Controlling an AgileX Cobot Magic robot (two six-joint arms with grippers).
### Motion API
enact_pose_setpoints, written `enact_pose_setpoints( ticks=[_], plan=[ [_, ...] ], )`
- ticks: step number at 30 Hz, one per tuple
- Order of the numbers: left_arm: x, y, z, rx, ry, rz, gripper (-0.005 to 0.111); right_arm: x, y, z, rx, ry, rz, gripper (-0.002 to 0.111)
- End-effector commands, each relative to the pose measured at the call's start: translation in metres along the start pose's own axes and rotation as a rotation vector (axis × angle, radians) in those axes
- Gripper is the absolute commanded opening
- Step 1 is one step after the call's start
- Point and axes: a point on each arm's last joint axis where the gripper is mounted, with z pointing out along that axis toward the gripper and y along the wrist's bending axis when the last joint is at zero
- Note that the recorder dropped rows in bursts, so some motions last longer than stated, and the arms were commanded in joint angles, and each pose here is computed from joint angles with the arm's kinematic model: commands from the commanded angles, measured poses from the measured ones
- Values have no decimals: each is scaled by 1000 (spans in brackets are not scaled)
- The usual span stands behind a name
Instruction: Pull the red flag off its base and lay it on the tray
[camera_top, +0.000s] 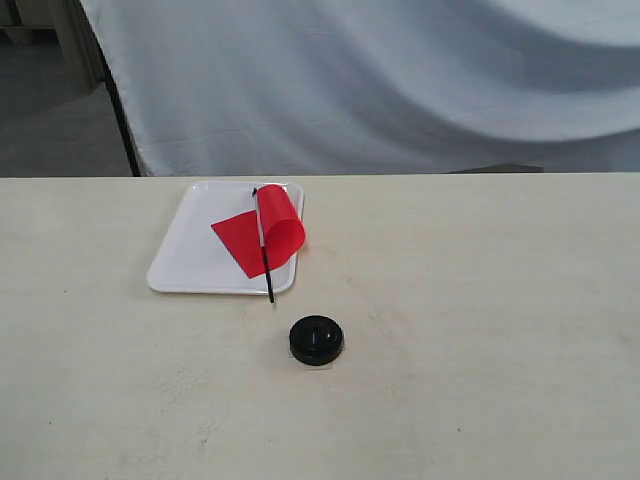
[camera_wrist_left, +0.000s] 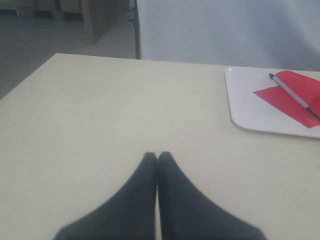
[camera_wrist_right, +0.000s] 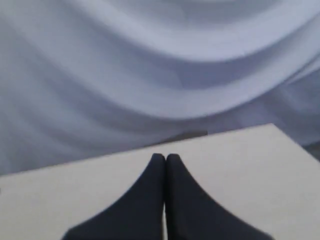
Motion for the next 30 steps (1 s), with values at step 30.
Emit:
enact_pose_setpoints(
  ticks=[30],
  plan=[
    [0,0,0,-2,1,1,0,79,1,-67,-204,-242,16,-1]
  ],
)
